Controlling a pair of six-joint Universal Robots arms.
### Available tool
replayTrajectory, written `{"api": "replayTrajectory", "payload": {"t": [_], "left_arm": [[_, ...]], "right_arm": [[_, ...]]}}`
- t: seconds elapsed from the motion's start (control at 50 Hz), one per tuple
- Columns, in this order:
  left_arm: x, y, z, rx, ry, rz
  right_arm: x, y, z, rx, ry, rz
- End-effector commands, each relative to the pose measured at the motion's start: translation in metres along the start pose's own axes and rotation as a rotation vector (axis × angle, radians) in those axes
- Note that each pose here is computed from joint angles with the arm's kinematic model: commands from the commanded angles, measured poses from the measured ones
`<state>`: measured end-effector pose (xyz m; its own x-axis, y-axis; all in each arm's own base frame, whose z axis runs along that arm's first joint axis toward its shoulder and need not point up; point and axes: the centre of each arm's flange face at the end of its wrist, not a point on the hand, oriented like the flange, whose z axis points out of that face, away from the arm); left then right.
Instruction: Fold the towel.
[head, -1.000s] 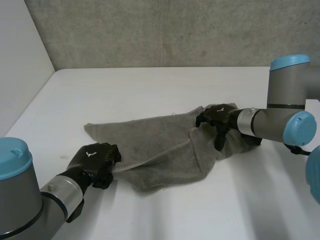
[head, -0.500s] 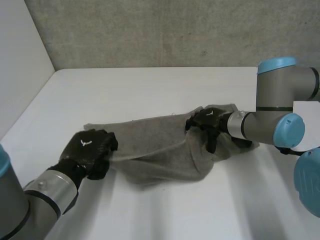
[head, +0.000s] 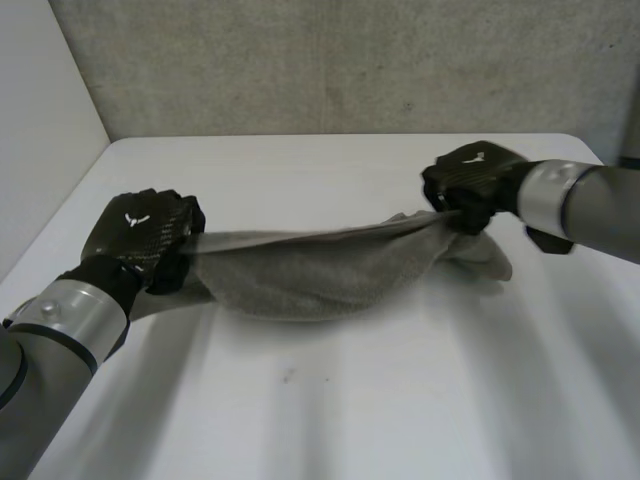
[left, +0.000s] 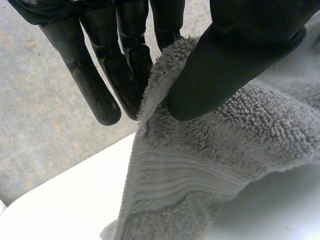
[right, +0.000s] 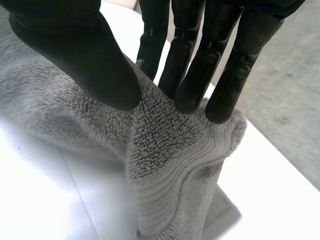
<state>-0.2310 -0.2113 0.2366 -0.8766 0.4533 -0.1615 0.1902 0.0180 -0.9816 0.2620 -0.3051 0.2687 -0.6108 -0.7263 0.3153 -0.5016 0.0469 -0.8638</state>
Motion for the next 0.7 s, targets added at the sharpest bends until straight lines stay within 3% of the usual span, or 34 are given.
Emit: {"api": "replayTrajectory", "payload": {"t": [0.02, 0.24, 0.36, 0.42, 0.46, 0.48, 0.5, 0.52, 0.54, 0.56, 0.58, 0.62, 0.7], "left_arm": [[0.001, 0.005, 0.005, -0.019, 0.005, 0.034], [0.024, 0.056, 0.011, -0.195, 0.098, 0.026], [0.025, 0.056, 0.042, -0.156, 0.1, 0.067], [0.018, 0.025, 0.068, -0.014, 0.068, 0.147], [0.007, -0.026, 0.092, 0.188, 0.003, 0.241], [0.007, -0.026, 0.092, 0.189, 0.003, 0.242], [0.001, -0.058, 0.101, 0.304, -0.041, 0.283], [0.001, -0.058, 0.101, 0.305, -0.042, 0.283], [-0.007, -0.091, 0.108, 0.421, -0.093, 0.312], [-0.013, -0.121, 0.11, 0.533, -0.141, 0.333], [-0.013, -0.121, 0.11, 0.535, -0.141, 0.333], [-0.021, -0.167, 0.107, 0.719, -0.218, 0.339], [-0.019, -0.177, 0.104, 0.764, -0.223, 0.339]], "right_arm": [[-0.004, 0.017, -0.04, -0.06, 0.018, 0.032], [-0.036, 0.069, -0.061, -0.211, -0.085, -0.073], [-0.013, 0.064, -0.032, -0.115, 0.025, -0.08], [0.013, 0.046, -0.017, -0.026, 0.155, -0.087], [0.039, 0.007, -0.008, 0.119, 0.325, -0.119], [0.039, 0.006, -0.008, 0.12, 0.326, -0.119], [0.048, -0.016, -0.006, 0.212, 0.407, -0.144], [0.056, -0.043, -0.007, 0.329, 0.502, -0.177], [0.056, -0.043, -0.007, 0.33, 0.503, -0.178], [0.062, -0.065, -0.009, 0.444, 0.583, -0.21], [0.062, -0.066, -0.009, 0.445, 0.583, -0.21], [0.065, -0.093, -0.013, 0.629, 0.681, -0.245], [0.056, -0.094, -0.012, 0.672, 0.679, -0.258]]}}
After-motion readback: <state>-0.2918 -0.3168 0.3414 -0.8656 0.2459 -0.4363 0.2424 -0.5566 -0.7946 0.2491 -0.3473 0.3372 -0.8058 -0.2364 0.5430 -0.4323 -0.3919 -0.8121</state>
